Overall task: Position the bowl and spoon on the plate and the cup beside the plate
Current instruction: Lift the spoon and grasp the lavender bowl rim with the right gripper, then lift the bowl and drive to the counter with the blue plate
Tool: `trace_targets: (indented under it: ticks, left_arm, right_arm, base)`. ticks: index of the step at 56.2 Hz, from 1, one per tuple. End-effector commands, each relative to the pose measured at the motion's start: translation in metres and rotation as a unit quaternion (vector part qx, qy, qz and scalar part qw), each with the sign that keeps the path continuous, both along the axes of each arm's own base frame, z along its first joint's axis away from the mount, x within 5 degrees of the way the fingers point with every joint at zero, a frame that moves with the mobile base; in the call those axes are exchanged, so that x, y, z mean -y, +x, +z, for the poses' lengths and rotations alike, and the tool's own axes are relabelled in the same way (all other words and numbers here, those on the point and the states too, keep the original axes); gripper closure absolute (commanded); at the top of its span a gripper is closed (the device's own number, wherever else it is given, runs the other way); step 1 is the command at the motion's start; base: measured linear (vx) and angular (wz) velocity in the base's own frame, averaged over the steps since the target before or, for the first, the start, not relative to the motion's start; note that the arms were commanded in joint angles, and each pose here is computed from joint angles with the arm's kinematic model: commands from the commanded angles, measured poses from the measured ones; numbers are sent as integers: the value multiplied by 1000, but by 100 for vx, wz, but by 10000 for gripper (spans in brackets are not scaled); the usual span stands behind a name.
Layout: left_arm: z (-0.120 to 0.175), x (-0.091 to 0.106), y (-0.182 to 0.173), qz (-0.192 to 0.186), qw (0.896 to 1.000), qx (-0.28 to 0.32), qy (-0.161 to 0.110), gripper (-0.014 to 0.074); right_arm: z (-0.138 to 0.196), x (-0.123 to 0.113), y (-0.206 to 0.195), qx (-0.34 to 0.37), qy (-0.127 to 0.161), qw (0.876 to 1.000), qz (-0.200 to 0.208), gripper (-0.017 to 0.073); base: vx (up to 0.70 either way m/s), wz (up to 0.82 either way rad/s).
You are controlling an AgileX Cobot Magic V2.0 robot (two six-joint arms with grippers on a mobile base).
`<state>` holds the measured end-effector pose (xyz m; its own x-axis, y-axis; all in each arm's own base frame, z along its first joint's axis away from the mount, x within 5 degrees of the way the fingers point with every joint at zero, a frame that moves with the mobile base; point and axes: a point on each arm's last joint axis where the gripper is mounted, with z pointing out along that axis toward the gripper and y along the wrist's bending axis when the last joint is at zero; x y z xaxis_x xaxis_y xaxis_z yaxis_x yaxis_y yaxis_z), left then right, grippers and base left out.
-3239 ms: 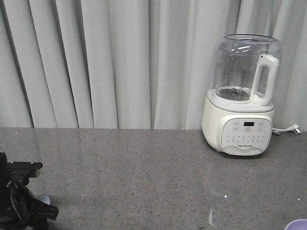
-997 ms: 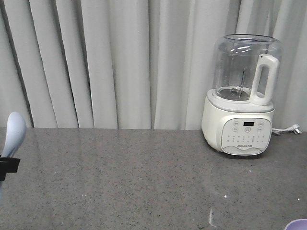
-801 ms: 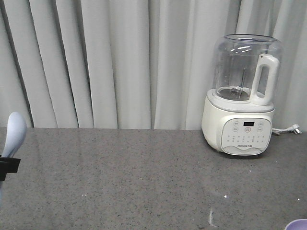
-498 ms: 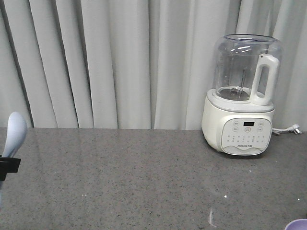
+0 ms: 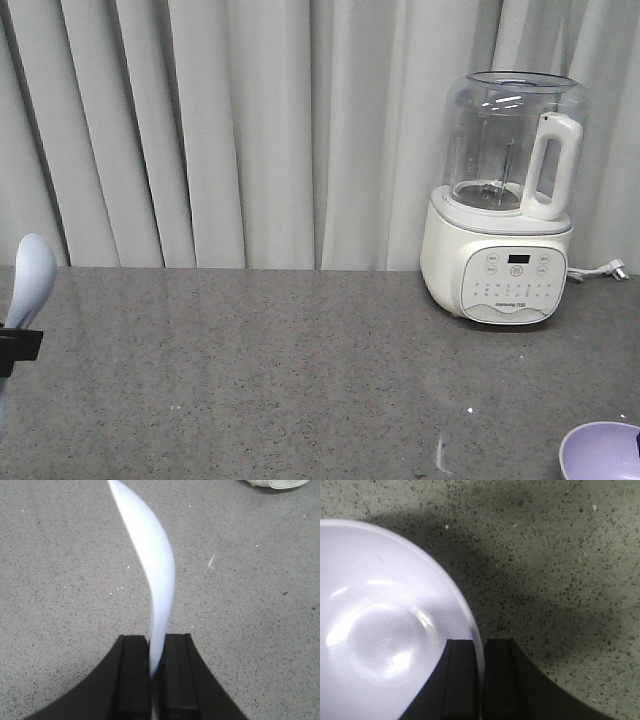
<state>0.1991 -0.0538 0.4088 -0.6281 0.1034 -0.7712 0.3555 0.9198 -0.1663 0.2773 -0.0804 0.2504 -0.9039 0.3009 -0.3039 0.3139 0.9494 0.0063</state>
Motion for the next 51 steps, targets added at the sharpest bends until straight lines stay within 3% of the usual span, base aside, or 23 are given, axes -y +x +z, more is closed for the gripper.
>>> trace_targets:
  ticks: [1,14,24,33,42,51]
  left_arm:
    - [18,2,-5,3,998,49,-26,600]
    - [18,2,-5,3,998,49,-26,600]
    - [18,1,-5,4,998,51,-26,600]
    - [18,1,-5,3,998,52,-25,600]
    - [17,1,-7,3,998,50,-24,600]
    - [28,-1,-23,3,997,78,-30,598]
  right_arm:
    - [26,1,-4,55,-23,998,6,571]
    - [61,-8,-22,126,-16,992,-2,571]
    - [98,-24,-47,209,2,978,19,571]
    - [136,-46,-81,307,16,949,72,570]
    - [168,-69,-121,402,38,908,110,568]
    - [181,-84,-151,437,42,887,143,568]
  base:
    - [0,0]
    - [0,0]
    - [0,0]
    - [0,0]
    - [0,0]
    - [0,0]
